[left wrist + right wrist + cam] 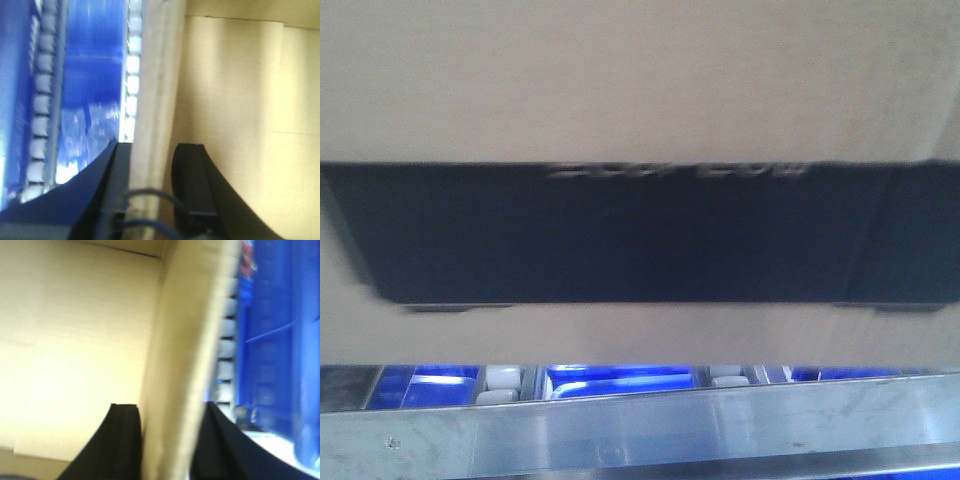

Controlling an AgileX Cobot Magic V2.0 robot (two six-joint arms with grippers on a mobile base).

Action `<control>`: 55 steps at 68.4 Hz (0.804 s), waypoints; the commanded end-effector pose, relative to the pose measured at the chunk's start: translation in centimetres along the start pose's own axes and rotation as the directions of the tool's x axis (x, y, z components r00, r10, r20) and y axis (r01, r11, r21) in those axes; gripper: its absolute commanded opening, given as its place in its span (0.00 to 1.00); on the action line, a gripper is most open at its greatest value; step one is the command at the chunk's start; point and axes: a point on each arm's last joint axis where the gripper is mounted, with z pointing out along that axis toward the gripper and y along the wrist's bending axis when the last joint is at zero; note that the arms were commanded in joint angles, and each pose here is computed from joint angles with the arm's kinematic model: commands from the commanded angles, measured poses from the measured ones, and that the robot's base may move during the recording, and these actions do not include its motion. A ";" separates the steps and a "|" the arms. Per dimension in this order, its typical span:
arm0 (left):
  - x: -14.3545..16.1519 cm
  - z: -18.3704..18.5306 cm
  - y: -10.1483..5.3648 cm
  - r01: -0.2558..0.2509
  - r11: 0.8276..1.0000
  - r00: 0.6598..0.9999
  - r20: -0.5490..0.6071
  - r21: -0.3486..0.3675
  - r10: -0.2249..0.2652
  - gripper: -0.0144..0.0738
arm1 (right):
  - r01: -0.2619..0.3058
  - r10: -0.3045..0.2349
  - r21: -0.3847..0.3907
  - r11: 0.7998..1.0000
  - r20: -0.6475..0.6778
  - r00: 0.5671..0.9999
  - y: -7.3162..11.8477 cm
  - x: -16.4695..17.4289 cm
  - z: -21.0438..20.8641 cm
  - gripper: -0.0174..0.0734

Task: Grab box from left shelf to table start
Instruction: 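Lift the box with both grippers and pull it off the shelf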

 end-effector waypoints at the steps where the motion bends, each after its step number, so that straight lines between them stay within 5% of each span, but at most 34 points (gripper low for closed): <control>1: 0.3 -2.8 -0.6 -0.061 0.976 0.995 0.093 0.211 0.042 0.06 | -0.009 0.013 -0.023 1.000 0.197 0.980 0.5 -0.5 -1.7 0.27; 18: 2.7 -3.4 0.0 -0.120 0.958 0.991 0.088 0.261 0.100 0.06 | -0.006 0.028 -0.106 0.994 0.205 0.978 1.4 2.2 -3.2 0.27; 40: 3.9 -5.9 2.8 -0.093 0.954 0.990 0.131 0.286 0.057 0.06 | 0.010 0.047 -0.205 0.979 0.271 0.961 2.3 3.2 -5.4 0.27; 55: 4.8 -7.6 5.5 -0.043 0.955 0.989 0.146 0.294 -0.001 0.06 | 0.065 0.050 -0.346 0.936 0.313 0.948 3.9 2.5 -5.5 0.27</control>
